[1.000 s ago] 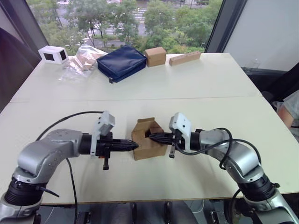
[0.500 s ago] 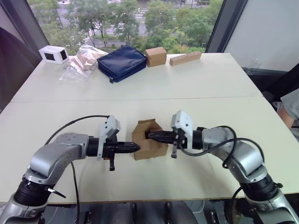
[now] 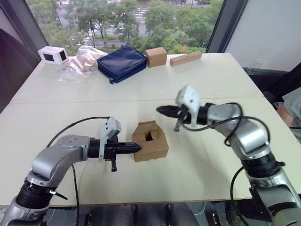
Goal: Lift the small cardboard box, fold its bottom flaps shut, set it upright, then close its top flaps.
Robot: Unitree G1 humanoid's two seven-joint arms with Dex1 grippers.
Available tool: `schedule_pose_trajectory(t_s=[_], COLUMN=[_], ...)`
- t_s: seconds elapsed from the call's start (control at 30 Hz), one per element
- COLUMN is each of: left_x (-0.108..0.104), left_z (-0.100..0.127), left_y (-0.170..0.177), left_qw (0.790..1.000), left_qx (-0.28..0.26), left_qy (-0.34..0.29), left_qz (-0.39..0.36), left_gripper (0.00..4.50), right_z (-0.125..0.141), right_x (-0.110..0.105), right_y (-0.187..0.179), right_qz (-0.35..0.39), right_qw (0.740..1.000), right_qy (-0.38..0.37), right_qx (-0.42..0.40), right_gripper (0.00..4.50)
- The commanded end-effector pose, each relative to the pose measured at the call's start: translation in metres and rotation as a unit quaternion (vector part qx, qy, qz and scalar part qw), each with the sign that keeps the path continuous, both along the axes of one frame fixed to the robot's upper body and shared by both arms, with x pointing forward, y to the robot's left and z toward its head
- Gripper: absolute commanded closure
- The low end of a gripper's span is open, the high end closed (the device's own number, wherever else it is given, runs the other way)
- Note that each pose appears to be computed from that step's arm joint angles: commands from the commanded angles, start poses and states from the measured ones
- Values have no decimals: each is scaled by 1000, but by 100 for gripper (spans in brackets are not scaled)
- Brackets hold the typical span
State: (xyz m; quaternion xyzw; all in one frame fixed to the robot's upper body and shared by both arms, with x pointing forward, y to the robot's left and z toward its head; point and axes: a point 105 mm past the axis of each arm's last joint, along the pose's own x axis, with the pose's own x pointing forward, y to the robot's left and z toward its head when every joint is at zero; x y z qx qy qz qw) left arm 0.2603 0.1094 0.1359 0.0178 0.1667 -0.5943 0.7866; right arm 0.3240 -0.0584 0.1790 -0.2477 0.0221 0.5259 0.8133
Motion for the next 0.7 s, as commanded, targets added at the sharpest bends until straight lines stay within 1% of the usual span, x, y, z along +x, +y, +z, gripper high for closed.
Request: schedule_pose_trajectory(t_s=[0.03, 0.13, 0.2, 0.3, 0.37, 0.4, 0.63, 0.7], left_x=[2, 2, 3, 4, -2, -3, 2, 10], left_z=[7, 8, 10, 14, 32, 37, 41, 43], left_y=[-2, -3, -2, 0, 2, 4, 9, 8], left_qw=[1000, 1000, 1000, 1000, 998, 998, 998, 997], left_qx=[-1, -1, -3, -9, -56, -69, -68, -73], left_qy=[-16, -18, -19, -20, 1, 6, 3, -7], left_qz=[0, 1, 4, 5, -10, -14, 4, 20], left_gripper=[447, 447, 447, 447, 447, 447, 447, 447], right_z=[7, 5, 0, -4, -13, -16, -17, -16], right_x=[-4, -13, -24, -30, -31, -32, -33, -32], right_y=[11, 16, 15, 13, 12, 11, 12, 11], right_qz=[27, 56, 76, 82, 78, 76, 66, 60], right_qw=[999, 998, 997, 997, 997, 997, 998, 998], right_qy=[-33, -24, -9, 3, 12, 14, 13, 10], right_qx=[-5, -6, -10, -10, -13, -14, -5, -1], right_gripper=[450, 450, 450, 450, 450, 450, 450, 450])
